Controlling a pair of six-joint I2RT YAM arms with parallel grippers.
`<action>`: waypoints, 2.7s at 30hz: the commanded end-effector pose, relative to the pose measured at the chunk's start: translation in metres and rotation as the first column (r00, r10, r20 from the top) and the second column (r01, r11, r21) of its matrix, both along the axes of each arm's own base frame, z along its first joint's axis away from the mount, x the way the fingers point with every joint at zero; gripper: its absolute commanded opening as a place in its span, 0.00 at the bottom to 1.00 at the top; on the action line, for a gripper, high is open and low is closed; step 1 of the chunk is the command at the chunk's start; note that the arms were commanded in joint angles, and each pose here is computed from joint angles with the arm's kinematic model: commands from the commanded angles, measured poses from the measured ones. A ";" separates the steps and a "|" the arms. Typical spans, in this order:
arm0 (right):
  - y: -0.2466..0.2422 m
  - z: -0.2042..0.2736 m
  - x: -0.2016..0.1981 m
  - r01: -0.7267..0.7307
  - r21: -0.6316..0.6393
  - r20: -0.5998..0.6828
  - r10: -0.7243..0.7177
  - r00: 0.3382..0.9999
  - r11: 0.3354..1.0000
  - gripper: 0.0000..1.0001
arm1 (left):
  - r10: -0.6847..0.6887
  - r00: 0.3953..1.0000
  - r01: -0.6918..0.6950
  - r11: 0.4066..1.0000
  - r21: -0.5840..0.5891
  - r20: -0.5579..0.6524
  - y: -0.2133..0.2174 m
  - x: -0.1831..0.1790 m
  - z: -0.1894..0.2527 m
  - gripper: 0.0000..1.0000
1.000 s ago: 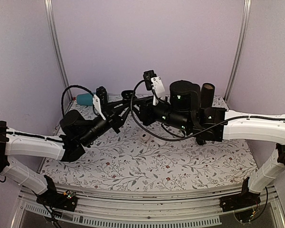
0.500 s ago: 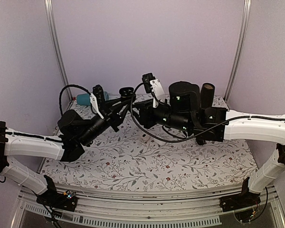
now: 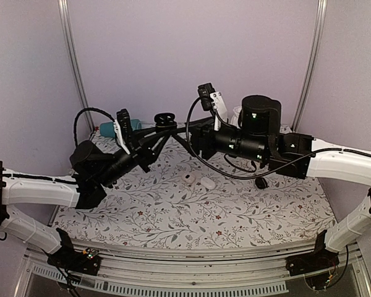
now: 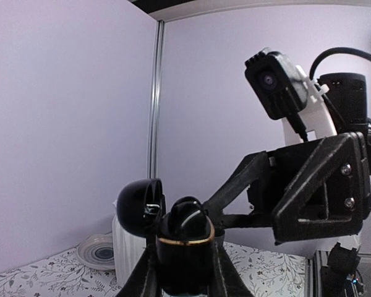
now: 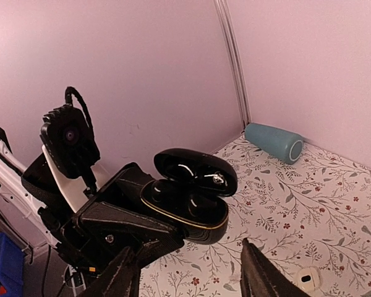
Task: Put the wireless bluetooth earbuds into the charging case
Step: Close the charging case with the earbuds, then place the charging case at the center of the board.
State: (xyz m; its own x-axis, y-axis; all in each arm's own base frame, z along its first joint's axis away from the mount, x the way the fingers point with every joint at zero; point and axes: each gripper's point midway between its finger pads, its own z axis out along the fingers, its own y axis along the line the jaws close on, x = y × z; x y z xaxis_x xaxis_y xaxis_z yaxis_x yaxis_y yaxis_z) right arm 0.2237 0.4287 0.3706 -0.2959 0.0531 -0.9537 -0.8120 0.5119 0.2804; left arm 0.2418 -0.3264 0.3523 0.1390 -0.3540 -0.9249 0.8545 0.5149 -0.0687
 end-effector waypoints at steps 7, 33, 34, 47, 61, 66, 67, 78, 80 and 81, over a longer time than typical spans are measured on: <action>-0.031 0.026 0.007 -0.088 0.114 -0.001 0.089 0.996 0.990 0.84 | -0.167 0.986 0.165 0.984 0.060 0.022 0.001 -0.021 -0.001 0.00; -0.009 0.016 -0.049 -0.660 0.327 -0.082 0.716 0.693 0.676 0.95 | -0.394 0.919 0.395 0.917 0.051 -0.019 -0.012 -0.042 -0.003 0.00; -0.010 0.016 -0.050 -0.663 0.328 -0.079 0.719 0.690 0.673 0.94 | -0.391 0.920 0.392 0.919 0.047 -0.025 -0.011 -0.041 -0.003 0.00; -0.014 0.020 -0.053 -0.667 0.333 -0.056 0.720 0.691 0.667 0.89 | -0.379 0.921 0.383 0.923 0.034 -0.094 -0.015 -0.028 -0.014 0.00; -0.023 0.015 -0.026 -0.499 0.283 -0.071 0.537 0.841 0.819 0.90 | -0.195 0.950 0.199 0.980 -0.008 -0.246 0.008 0.019 -0.031 0.00; -0.038 0.006 0.001 -0.324 0.252 -0.096 0.357 0.929 0.912 0.96 | -0.113 0.938 0.120 0.993 0.002 -0.327 0.017 0.039 -0.045 0.00; -0.041 0.003 0.007 -0.286 0.243 -0.103 0.318 0.942 0.927 0.97 | -0.096 0.934 0.105 0.994 0.007 -0.345 0.019 0.043 -0.049 0.00; -0.074 -0.025 0.042 -0.007 0.152 -0.163 0.032 0.986 0.988 0.99 | 0.068 0.827 -0.020 0.996 0.091 -0.559 0.043 0.087 -0.101 0.00; -0.079 -0.028 0.045 0.025 0.140 -0.166 -0.002 0.986 0.990 0.99 | 0.103 0.791 -0.034 0.992 0.125 -0.603 0.046 0.096 -0.115 0.00; -0.080 -0.031 0.047 0.041 0.132 -0.170 -0.018 0.985 0.990 0.99 | 0.118 0.773 -0.038 0.989 0.141 -0.623 0.047 0.101 -0.122 0.00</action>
